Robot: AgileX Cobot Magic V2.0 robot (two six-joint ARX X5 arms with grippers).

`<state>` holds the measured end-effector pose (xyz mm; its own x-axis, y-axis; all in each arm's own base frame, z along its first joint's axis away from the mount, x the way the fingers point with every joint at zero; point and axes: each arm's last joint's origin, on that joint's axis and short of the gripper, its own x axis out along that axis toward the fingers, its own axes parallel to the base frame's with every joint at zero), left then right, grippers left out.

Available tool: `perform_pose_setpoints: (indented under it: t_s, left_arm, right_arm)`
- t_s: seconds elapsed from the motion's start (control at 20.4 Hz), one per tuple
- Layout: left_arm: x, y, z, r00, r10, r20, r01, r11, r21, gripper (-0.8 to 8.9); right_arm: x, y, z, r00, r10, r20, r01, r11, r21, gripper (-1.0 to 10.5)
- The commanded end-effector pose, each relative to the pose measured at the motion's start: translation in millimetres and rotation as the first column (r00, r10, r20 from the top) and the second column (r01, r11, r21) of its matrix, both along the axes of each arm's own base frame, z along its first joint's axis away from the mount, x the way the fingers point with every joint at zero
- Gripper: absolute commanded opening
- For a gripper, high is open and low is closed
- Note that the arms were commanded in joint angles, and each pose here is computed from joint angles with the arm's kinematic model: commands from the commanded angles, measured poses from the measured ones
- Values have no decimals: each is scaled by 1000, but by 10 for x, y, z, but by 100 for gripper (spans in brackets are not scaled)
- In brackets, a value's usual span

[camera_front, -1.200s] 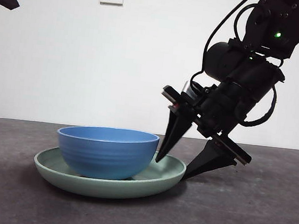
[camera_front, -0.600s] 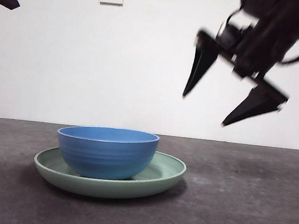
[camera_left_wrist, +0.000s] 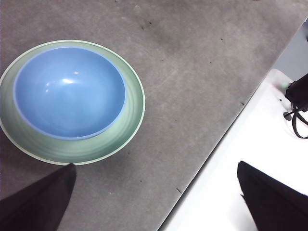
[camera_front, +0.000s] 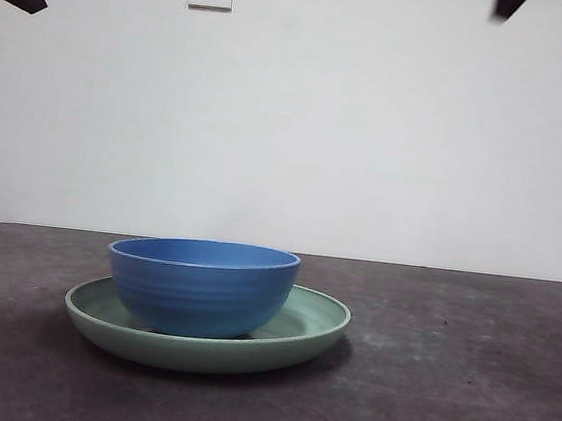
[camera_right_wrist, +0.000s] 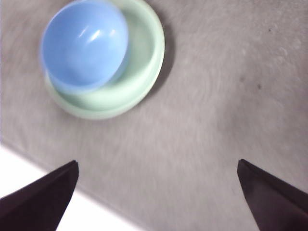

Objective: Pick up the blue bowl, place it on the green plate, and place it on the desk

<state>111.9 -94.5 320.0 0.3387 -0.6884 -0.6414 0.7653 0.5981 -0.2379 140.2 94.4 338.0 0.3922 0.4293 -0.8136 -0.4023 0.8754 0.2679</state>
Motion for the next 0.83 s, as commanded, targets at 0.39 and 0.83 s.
perform_pose_setpoints:
  t_s: [0.39,0.83]
  left_arm:
    - [3,-12,17,1000,11,-19,-11,1000,-13,719]
    - [1,-10,14,999,30,-43,-31,999,-20,511]
  right_arm:
    - [-726,-388,241,988,88,129,-93,995,34,552]
    - [-878,-513,286,976,63,207,-77,995,58,536]
